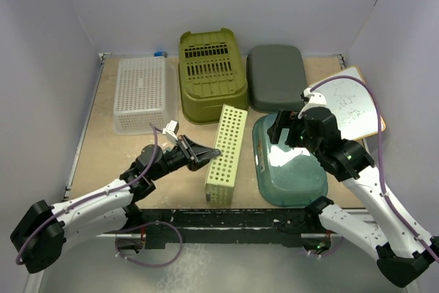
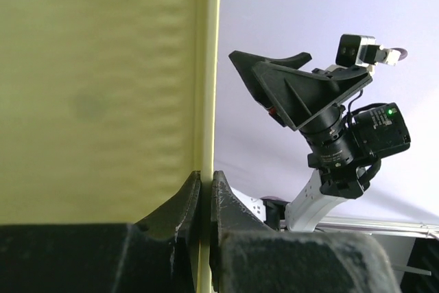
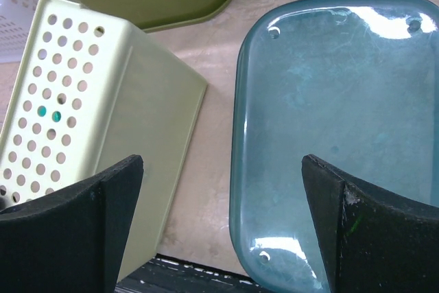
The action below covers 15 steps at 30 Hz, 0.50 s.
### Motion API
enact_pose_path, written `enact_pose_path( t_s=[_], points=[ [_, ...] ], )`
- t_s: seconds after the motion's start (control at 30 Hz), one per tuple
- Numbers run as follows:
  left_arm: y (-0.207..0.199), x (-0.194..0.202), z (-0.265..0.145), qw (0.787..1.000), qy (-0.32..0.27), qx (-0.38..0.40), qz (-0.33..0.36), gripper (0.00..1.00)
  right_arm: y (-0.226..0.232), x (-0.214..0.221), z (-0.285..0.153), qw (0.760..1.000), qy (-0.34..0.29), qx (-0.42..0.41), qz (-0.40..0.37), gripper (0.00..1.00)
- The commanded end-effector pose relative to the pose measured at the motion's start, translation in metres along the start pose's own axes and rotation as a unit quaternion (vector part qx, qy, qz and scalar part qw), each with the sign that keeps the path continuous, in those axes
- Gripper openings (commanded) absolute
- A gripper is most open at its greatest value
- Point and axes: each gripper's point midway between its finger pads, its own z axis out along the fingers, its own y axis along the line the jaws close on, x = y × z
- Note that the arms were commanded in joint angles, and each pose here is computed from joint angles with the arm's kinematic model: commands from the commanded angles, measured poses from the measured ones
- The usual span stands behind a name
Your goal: Turn the large container upside down
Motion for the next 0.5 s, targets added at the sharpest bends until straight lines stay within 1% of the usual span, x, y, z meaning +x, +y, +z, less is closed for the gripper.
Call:
enact_pose_path(
  t_s=[0.0, 0.07, 0.2, 0.27, 0.33, 0.4, 0.47],
  points=[
    [-0.012, -0.006, -0.013, 0.997, -0.022, 0.049, -0.053, 0.00, 0.002, -0.010, -0.001, 1.000, -0.020, -0.005, 0.000, 1.00],
    [0.005, -0.013, -0.017, 0.997, -0.036, 0.031, -0.060, 0.00, 0.003, -0.008, 0.001, 1.000, -0.017, -0.006, 0.000, 1.00],
    [0.023, -0.030, -0.029, 0.996, -0.064, 0.005, -0.063, 0.00, 0.002, -0.005, 0.003, 1.000, -0.012, -0.006, -0.001, 1.00],
    [0.034, -0.038, -0.035, 0.995, -0.073, -0.023, -0.057, 0.00, 0.002, -0.003, 0.005, 1.000, -0.010, -0.005, -0.002, 1.00],
    [0.050, -0.045, -0.041, 0.994, -0.081, -0.065, -0.034, 0.00, 0.002, -0.001, 0.007, 1.000, -0.006, -0.006, -0.004, 1.00],
    [0.066, -0.049, -0.046, 0.990, -0.085, -0.114, -0.014, 0.08, 0.003, 0.001, 0.009, 1.000, -0.003, -0.007, -0.005, 1.00],
    [0.083, -0.052, -0.050, 0.981, -0.086, -0.173, 0.011, 0.13, 0.003, 0.003, 0.011, 1.000, -0.001, -0.009, -0.004, 1.00]
  ],
)
